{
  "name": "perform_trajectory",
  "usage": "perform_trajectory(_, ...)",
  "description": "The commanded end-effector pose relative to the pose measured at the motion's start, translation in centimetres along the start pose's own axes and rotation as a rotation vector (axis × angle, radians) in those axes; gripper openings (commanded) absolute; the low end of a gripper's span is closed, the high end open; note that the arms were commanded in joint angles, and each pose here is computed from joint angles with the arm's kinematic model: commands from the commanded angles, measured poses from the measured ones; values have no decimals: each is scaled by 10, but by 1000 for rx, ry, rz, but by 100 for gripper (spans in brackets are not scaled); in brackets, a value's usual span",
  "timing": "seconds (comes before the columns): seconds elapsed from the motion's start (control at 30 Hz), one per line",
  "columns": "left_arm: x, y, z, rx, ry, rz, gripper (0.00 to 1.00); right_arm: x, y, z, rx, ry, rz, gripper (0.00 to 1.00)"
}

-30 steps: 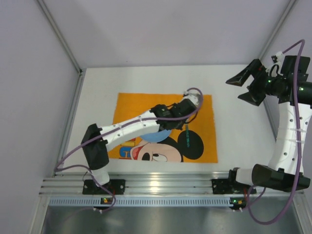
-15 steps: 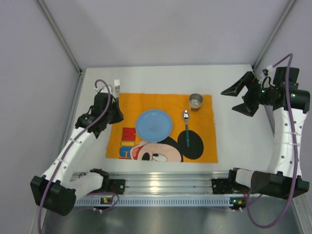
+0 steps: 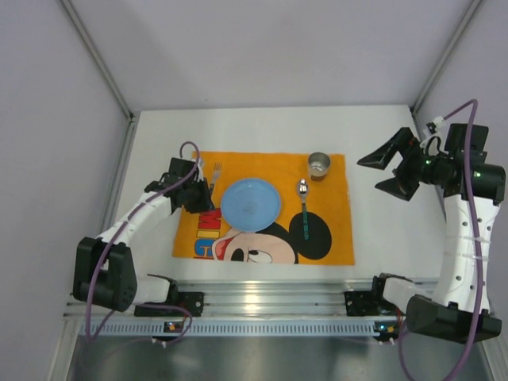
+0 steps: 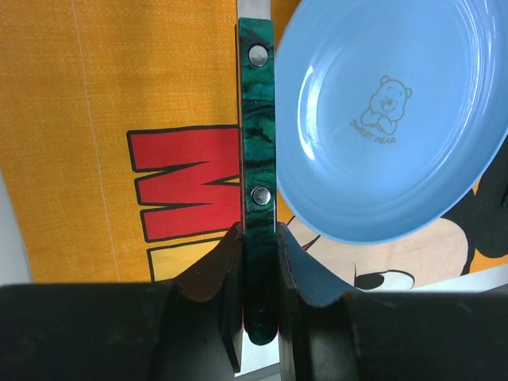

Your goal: Set the dinner table for one person

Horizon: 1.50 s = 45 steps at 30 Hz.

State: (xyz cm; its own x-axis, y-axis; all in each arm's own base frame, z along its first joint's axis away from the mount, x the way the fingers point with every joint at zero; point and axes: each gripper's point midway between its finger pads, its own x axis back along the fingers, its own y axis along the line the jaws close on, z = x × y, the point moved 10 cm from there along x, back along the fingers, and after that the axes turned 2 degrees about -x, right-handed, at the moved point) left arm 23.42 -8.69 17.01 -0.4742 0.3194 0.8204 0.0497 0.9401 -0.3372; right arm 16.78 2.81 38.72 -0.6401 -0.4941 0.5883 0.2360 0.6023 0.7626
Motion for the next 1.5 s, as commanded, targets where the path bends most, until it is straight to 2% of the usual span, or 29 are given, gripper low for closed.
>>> perform_trajectory(0.0, 1, -1, -7, -20, -48, 25, 0, 6, 0, 10, 32, -9, -22, 100)
perform_trajectory(0.27, -2, 12, 17, 35, 39, -77, 0, 2, -7, 20, 38, 22, -12, 100)
perform_trajectory(0.4, -6, 12, 16, 85, 75, -113, 0, 2, -7, 22, 48, 30, -13, 100)
perform_trajectory(0.63, -21, 12, 27, 130, 162, -65, 0, 2, -9, 29, 60, 39, -17, 100)
perform_trajectory(0.67, -23, 12, 29, 137, 171, -62, 2, 2, -9, 30, 62, 40, -17, 100)
perform_trajectory(0.77, -23, 12, 31, 152, 174, -63, 16, 2, -9, 32, 66, 46, -18, 100)
perform_trajectory(0.9, -18, 12, 30, 158, 178, -79, 29, 4, -10, 35, 71, 44, -17, 100)
perform_trajectory(1.1, -6, 10, 26, 148, 168, -110, 36, 4, -15, 41, 67, 55, -4, 100)
perform_trajectory(1.3, 6, 8, 21, 141, 160, -131, 38, 6, -19, 48, 69, 53, -9, 100)
perform_trajectory(1.4, 18, 2, 11, 136, 118, -123, 45, 7, -18, 50, 67, 50, -15, 100)
perform_trajectory(1.47, 31, -3, 1, 124, 79, -115, 52, 9, -15, 49, 60, 53, -31, 100)
